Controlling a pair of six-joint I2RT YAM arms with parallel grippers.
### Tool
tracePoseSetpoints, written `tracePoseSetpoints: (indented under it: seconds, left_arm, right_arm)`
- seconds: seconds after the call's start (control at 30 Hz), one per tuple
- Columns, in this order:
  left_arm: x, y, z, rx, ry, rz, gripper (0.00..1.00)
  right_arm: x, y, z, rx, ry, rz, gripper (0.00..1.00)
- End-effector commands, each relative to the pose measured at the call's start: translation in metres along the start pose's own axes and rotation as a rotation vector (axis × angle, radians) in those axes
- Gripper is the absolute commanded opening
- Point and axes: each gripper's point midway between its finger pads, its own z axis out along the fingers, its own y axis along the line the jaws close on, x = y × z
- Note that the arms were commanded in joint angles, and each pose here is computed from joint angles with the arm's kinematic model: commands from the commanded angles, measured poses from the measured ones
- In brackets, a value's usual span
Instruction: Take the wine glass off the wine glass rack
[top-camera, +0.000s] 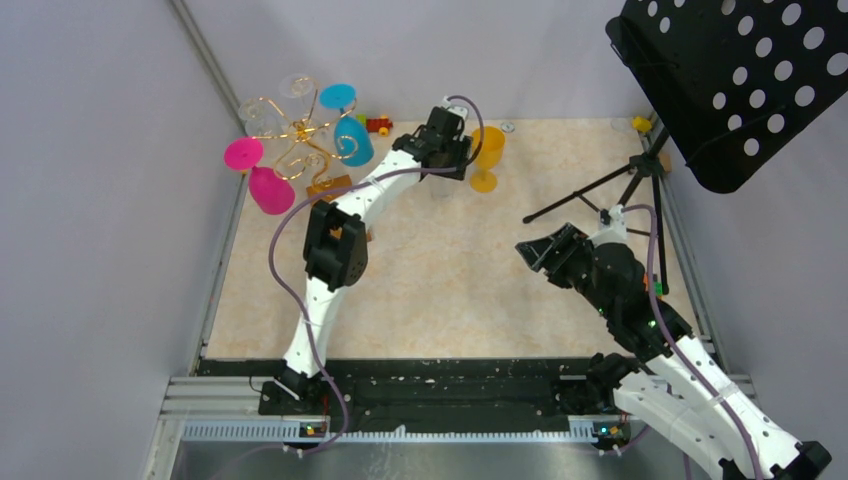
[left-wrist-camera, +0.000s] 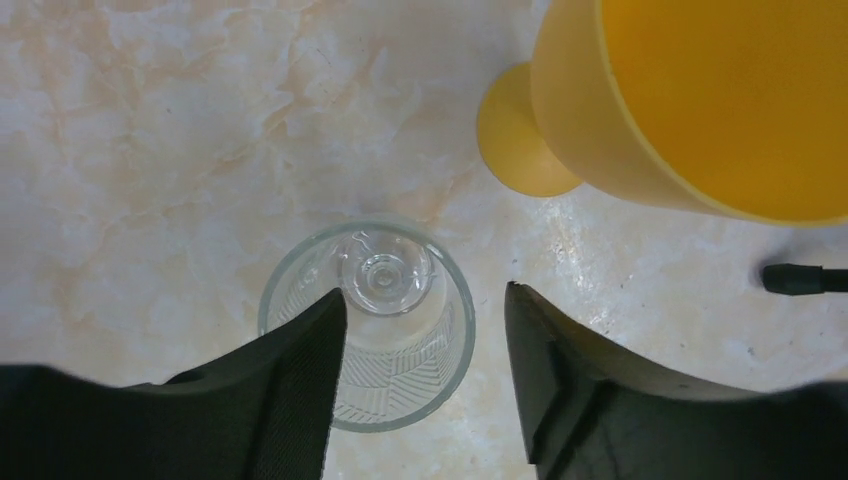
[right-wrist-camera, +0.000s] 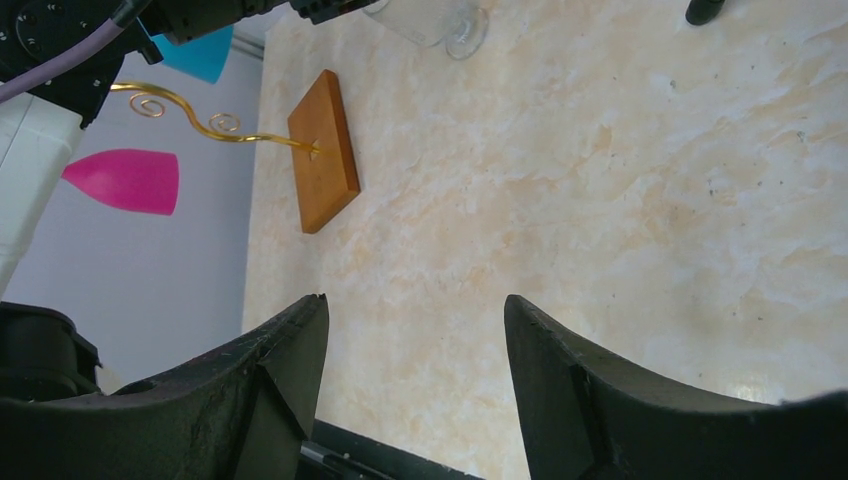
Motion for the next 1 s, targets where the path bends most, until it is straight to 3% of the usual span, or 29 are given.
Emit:
tracePoseSetpoints:
  seconds: [0.0,0.1,0.4,0.63,0.97]
  left_arm:
    - [-0.072,-0.009,-0.067,0.059,-0.185,0.002,0.75]
    - [-0.088,-0.011,-0.102,0.081,-0.232,0.005,0.89]
    - [-0.132,-0.007,-0.221,0.112,-0.406,-0.044,0.89]
    - [-0.154,0.034,-0.307,0.108,-0.559,-0.269,0.89]
    - [-0.144,0.118,-0.365,0.154,-0.784,-0.676,0.88]
  right_arm:
    - [-0.012,0.017,-0.001,-0.053,-0.028,0.021,0.67]
    - [-0.013,0.02,0.0,-0.057,-0.027,0.02,0.69]
    - [-0.008,0.022,0.007,-0.071,-0.007,0.029,0.68]
    - [-0.002,0.023,0.012,-0.083,0.013,0.04,0.67]
    - [0.006,0.023,0.018,-0.087,0.042,0.049,0.65]
